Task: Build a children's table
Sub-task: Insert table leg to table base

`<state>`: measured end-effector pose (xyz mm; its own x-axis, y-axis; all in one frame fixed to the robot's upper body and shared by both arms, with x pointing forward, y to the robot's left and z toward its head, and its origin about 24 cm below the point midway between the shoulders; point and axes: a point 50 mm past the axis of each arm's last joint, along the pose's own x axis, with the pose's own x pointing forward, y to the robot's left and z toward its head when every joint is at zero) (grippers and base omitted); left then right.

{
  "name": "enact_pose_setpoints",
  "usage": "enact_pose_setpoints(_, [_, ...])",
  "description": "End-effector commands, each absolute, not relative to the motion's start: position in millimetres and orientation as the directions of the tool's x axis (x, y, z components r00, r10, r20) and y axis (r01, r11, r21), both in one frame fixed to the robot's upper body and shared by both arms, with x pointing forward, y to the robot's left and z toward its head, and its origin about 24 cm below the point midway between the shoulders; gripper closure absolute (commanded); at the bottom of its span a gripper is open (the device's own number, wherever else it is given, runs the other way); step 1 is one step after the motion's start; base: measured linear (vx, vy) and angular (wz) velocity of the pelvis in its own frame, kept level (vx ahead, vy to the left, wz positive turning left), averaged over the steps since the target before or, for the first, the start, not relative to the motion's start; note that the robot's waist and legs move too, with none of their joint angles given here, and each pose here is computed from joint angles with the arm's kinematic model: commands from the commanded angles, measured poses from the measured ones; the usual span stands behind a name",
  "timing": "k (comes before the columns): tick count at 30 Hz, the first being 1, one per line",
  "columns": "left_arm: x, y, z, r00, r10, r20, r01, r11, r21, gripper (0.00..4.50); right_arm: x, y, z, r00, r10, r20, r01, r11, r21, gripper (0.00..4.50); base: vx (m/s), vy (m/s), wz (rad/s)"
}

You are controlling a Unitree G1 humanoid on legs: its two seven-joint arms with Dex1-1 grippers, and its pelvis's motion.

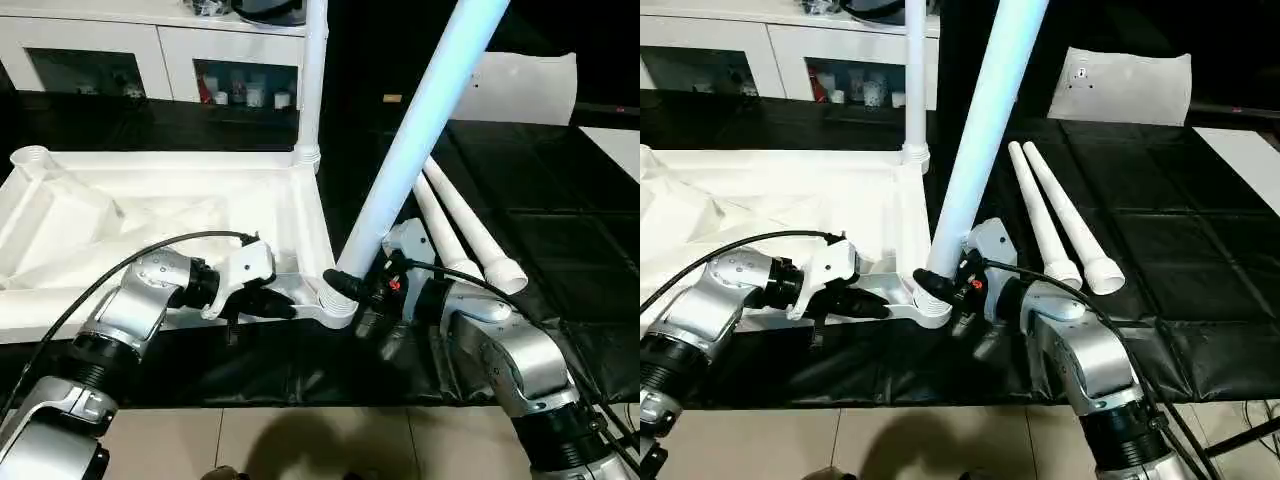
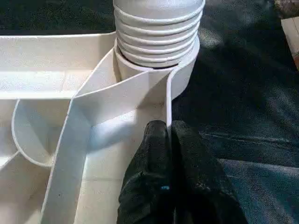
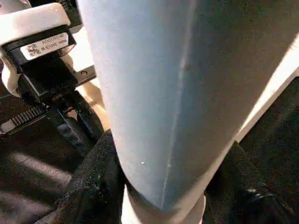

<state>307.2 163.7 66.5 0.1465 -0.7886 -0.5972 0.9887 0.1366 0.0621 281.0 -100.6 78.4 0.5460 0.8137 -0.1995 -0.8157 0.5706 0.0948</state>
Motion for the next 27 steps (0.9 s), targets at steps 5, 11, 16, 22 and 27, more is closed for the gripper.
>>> enact_pose_setpoints(5, [304, 167, 63, 0.111, -0.779, -0.616, 0.993, 0.112, 0.038, 4.50, 283.7, -106.1, 73, 0.557, 0.797, -0.233, -0.801, 0.590, 0.102, 2.60, 0.000, 0.000, 0.00])
enact_pose_setpoints(11, [304, 164, 64, 0.125, -0.794, -0.595, 0.991, 0.131, 0.033, 4.50, 286.8, -106.1, 74, 0.552, 0.800, -0.235, -0.806, 0.584, 0.094, 2.60, 0.000, 0.000, 0.00])
enact_pose_setpoints(16, [305, 165, 62, 0.134, -0.791, -0.597, 0.990, 0.137, 0.040, 4.50, 288.6, -105.8, 75, 0.548, 0.803, -0.236, -0.810, 0.579, 0.091, 2.60, 0.000, 0.000, 0.00])
enact_pose_setpoints(22, [300, 161, 63, 0.057, -0.813, -0.580, 0.998, 0.058, 0.016, 4.50, 289.4, -103.4, 74, 0.505, 0.827, -0.248, -0.838, 0.538, 0.089, 2.60, 0.000, 0.000, 0.00])
enact_pose_setpoints(27, [298, 157, 64, -0.004, -0.809, -0.588, 1.000, -0.004, -0.002, 4.50, 288.5, -100.3, 73, 0.411, 0.863, -0.293, -0.887, 0.452, 0.089, 2.60, 0.000, 0.000, 0.00])
